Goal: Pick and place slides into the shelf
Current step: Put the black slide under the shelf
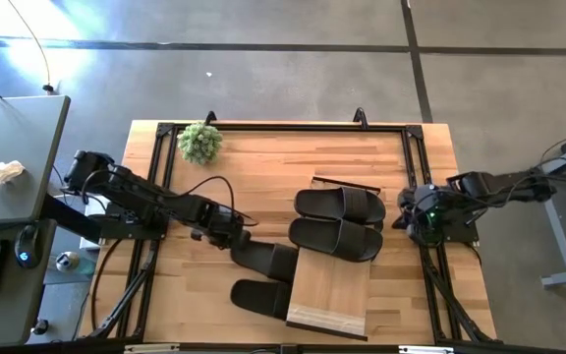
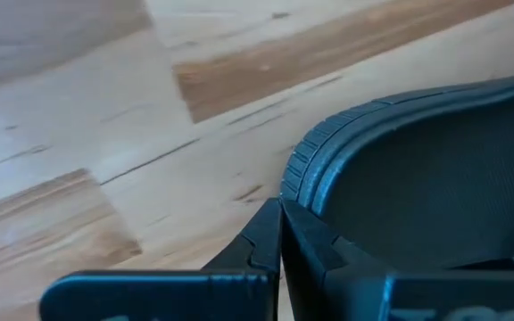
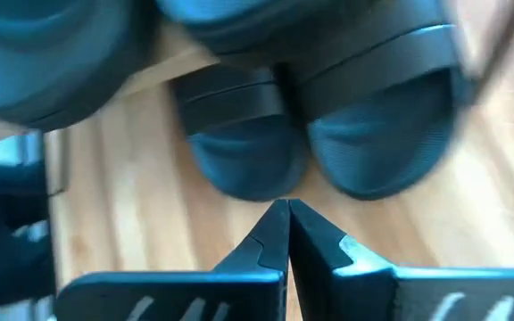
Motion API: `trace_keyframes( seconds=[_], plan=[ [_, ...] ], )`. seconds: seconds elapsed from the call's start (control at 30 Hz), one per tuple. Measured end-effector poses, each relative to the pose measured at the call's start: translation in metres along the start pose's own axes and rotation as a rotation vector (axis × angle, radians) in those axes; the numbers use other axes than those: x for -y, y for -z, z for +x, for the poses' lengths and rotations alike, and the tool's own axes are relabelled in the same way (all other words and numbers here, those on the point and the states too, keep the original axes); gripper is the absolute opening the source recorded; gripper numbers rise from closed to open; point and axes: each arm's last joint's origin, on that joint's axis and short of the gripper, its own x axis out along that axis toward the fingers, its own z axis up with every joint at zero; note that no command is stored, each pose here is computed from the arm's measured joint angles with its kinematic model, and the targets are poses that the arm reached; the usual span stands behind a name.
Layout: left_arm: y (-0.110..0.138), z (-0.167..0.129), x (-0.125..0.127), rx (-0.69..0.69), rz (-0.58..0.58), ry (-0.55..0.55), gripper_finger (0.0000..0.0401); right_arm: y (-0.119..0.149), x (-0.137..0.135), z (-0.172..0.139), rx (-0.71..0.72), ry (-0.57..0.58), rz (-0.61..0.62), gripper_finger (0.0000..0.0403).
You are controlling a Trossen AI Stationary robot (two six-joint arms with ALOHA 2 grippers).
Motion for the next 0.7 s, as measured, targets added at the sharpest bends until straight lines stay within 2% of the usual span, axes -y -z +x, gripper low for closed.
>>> trace_keyframes(
  seconds=[0.13, 0.27, 0.4, 0.57, 0.7],
  plan=[
    [-0.001, 0.007, 0.006, -0.016, 0.015, 0.045, 0.0, -0.003, -0.011, 0.003, -0.024, -0.117, -0.071, 0.0],
    [-0.001, 0.011, 0.009, -0.021, 0.016, 0.06, 0.0, -0.002, -0.017, 0.002, -0.033, -0.139, -0.086, 0.0],
    [-0.001, 0.011, 0.009, -0.023, 0.013, 0.063, 0.0, -0.009, -0.03, -0.022, 0.014, -0.204, -0.097, 0.0],
    [-0.001, 0.011, 0.009, -0.031, 0.014, 0.064, 0.0, -0.034, -0.049, -0.071, 0.264, -0.241, -0.16, 0.0],
    [-0.001, 0.011, 0.009, -0.034, 0.017, 0.064, 0.0, -0.063, -0.075, -0.11, 0.576, -0.369, -0.291, 0.0]
  ],
)
